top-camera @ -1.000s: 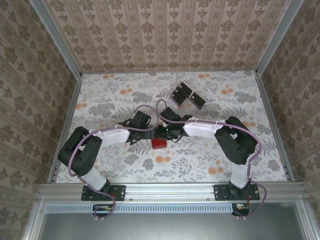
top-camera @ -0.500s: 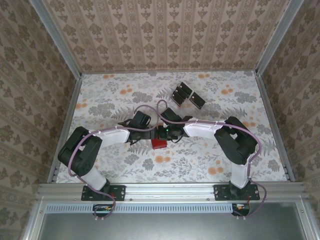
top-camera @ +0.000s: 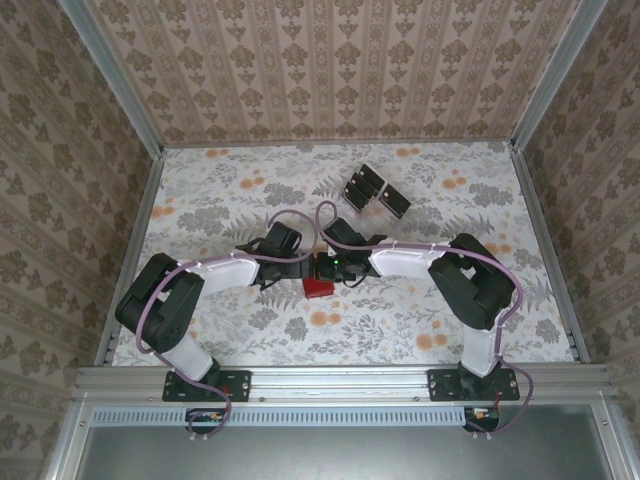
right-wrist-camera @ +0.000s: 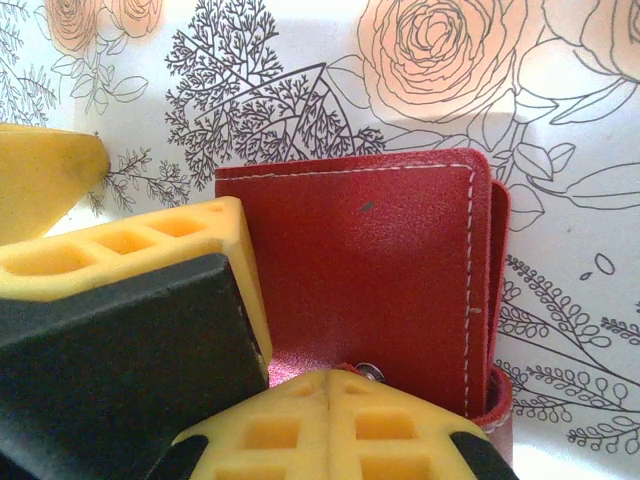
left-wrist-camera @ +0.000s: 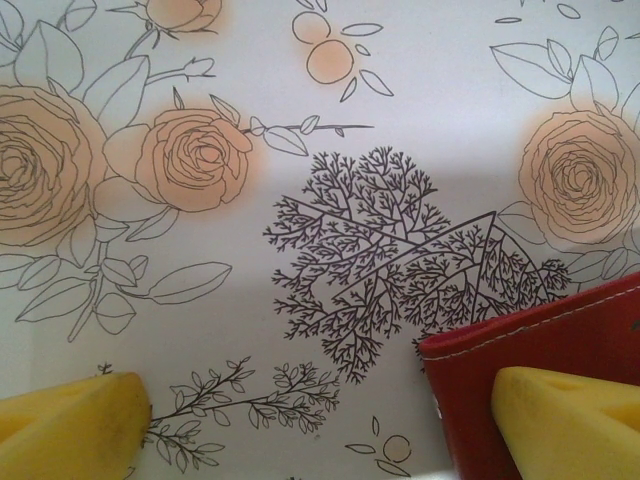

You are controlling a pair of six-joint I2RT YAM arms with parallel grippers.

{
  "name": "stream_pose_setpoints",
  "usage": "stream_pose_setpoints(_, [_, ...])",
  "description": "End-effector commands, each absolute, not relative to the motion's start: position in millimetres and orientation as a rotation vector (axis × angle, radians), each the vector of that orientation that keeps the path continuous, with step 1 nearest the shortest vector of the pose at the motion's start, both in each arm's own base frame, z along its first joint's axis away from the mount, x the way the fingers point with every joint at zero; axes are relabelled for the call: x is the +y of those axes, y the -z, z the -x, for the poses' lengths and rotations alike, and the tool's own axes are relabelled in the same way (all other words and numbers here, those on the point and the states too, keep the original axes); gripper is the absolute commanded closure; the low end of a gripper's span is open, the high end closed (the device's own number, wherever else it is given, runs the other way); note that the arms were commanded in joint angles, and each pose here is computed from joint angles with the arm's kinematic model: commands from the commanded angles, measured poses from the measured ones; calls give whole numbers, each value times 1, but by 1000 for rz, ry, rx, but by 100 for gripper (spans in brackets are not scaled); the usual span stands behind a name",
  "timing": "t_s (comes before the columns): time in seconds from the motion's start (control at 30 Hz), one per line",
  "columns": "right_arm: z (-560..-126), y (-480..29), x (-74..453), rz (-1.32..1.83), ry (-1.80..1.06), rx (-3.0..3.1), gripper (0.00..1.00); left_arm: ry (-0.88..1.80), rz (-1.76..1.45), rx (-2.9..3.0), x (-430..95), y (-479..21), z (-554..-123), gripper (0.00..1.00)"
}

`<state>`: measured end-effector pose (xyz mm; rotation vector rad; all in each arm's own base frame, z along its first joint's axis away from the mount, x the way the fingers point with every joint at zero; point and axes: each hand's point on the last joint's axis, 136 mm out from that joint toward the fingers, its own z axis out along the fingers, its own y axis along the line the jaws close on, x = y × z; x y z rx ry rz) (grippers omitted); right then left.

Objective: Put the credit cards into the card holder

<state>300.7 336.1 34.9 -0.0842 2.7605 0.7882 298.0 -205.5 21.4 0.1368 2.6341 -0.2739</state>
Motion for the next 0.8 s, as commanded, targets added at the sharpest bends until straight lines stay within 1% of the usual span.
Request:
stream_pose_setpoints(0.0, [-292,-40,336,111,-791,2792,100,259,-150,2746,-198,10,-275,0])
stream_pose_setpoints(0.17, [-301,-68,341,111,-846,2733,100,258,-148,2747,-197,11,-275,1])
stream_pose_setpoints(0.33, [-303,-80,343,109,-874,2706,100,261,-147,2748,-197,11,-275,1])
stream_pose_setpoints(0.47, [-304,-81,345,109,-883,2703,100,260,-144,2749,-197,12,-274,0])
stream_pose_setpoints(0.77, [-304,-66,347,97,-881,2731,100,260,-148,2749,-197,12,-275,0])
